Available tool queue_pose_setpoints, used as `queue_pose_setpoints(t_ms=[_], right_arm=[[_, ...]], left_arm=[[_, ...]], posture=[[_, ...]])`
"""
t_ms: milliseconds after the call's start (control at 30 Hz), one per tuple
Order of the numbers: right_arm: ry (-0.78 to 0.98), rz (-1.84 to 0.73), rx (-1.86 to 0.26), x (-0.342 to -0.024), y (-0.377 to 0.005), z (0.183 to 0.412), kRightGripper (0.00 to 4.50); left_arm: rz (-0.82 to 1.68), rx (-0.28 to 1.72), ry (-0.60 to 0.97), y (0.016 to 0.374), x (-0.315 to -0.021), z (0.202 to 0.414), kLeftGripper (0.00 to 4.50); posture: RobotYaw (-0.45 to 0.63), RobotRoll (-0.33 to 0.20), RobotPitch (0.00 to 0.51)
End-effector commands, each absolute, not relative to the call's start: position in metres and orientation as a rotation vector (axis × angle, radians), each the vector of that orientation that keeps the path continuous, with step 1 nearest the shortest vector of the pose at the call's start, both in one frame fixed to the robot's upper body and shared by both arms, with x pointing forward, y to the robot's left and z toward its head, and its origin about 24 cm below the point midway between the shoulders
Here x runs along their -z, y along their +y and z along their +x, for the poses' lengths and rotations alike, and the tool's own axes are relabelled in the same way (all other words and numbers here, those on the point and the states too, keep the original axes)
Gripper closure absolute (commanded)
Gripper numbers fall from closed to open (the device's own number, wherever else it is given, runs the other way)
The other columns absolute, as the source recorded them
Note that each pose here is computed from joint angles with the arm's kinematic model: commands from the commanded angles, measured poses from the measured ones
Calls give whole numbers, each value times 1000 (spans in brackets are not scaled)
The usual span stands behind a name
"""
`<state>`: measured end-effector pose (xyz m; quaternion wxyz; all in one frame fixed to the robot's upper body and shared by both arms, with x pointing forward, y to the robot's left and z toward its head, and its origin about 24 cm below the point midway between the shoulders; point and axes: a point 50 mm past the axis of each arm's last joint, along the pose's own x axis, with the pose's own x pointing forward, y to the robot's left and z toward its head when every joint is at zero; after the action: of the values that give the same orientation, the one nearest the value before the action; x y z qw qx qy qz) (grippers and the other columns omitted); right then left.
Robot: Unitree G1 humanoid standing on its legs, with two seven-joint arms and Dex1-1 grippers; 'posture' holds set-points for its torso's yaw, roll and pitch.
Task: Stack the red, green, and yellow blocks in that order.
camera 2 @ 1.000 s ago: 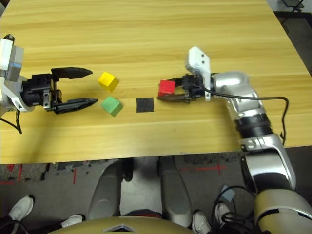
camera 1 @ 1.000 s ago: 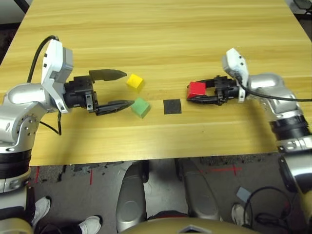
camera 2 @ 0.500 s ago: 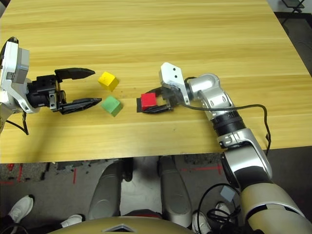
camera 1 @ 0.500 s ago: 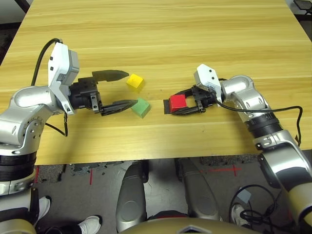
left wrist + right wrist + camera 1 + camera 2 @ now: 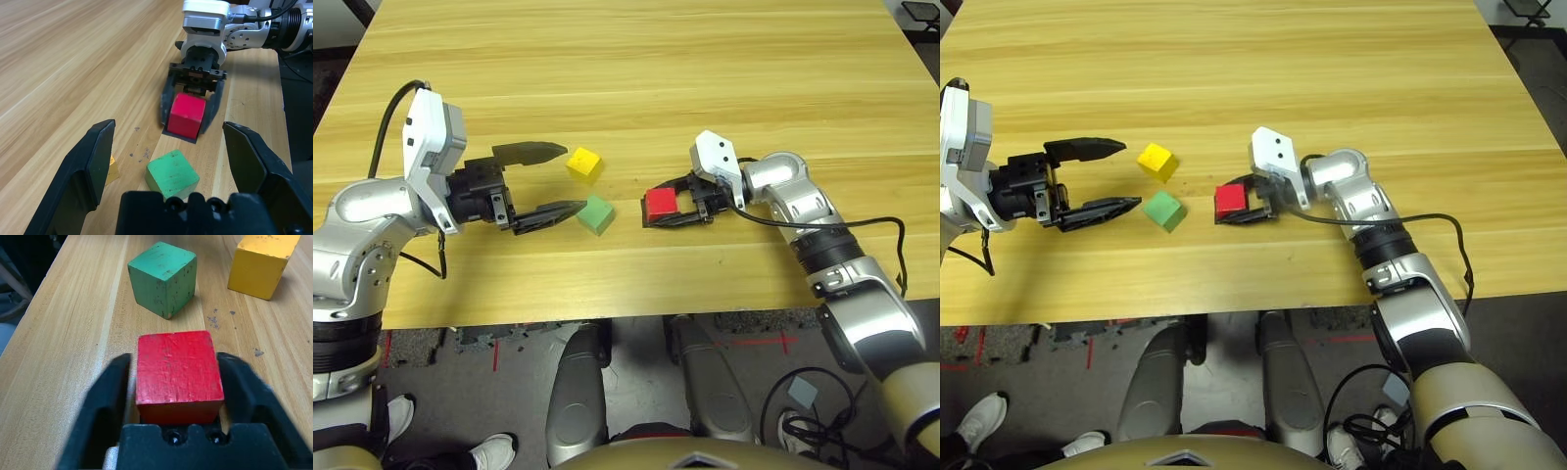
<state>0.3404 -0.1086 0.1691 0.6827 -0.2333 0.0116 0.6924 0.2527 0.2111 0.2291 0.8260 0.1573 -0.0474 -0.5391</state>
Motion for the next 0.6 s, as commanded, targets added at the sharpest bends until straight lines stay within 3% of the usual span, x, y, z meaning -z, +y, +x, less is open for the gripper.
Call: queue_pose_setpoints(t_ms=[33,167,333,600], right_arm=[[34,-505,-1551,-167,-111,337,42],[24,-440,-1554,-174,-113,335,42],[-97,-347,-1597,-224,-125,333,42],[-77,-412,-1474,-267,-174,331,42]], left_arm=[[336,1158,-97,209,-230,250,0],[288,1139,-112,207,-230,250,0],[208,1048,-147,205,-229,246,0],[116,880,-76,194,-201,219,0]], posture=[[154,-146,296],[149,-142,295],[140,-138,293],[116,-136,293]])
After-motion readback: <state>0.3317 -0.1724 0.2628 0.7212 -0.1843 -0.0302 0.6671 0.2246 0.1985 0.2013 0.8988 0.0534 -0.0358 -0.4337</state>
